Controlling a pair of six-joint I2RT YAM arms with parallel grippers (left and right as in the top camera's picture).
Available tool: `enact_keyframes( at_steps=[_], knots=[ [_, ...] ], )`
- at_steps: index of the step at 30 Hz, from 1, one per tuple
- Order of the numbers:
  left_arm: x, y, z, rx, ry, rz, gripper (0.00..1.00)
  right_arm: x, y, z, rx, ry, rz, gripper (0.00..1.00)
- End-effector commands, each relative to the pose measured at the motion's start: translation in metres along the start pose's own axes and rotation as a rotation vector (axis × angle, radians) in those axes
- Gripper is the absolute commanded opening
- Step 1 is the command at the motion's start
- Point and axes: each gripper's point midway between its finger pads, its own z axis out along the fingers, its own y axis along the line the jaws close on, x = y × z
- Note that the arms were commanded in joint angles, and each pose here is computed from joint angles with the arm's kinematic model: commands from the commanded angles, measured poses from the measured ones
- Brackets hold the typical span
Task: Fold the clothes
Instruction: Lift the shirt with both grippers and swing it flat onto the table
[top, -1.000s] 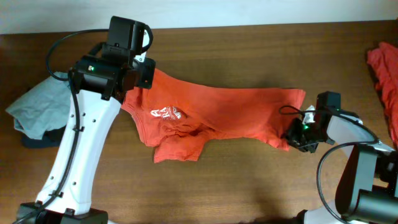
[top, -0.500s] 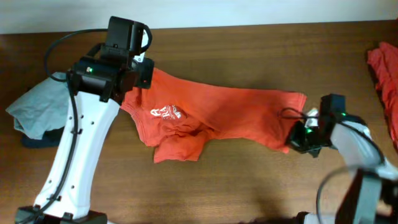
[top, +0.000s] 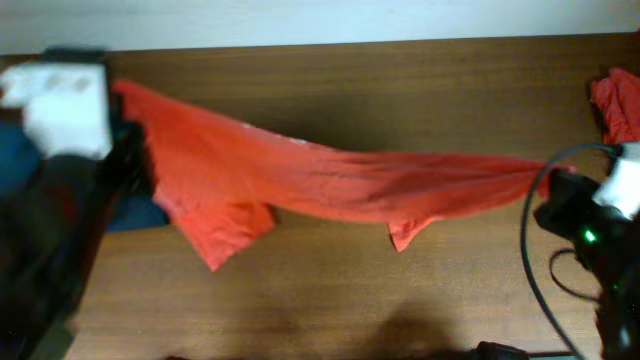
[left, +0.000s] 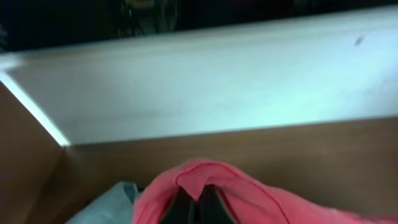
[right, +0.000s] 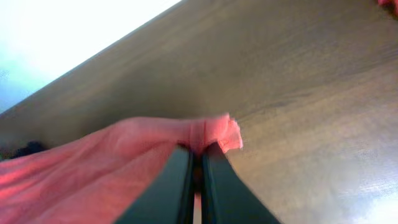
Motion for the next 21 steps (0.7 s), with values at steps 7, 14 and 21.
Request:
enact_keyframes(
  at_steps=[7, 14, 21],
  knots=[
    [-0.009, 0.015, -0.092, 0.066, -0.172, -0.038, 0.01, -0.031, 0.009, -0.073, 0.042, -0.14, -0.019, 0.04],
    [-0.022, 0.01, -0.128, 0.148, -0.268, -0.05, 0.01, -0.057, 0.013, -0.12, 0.066, -0.281, -0.026, 0.04],
    [-0.037, 0.007, -0.124, 0.155, -0.307, -0.051, 0.0, -0.067, 0.008, -0.125, 0.111, -0.309, -0.02, 0.04]
  ],
)
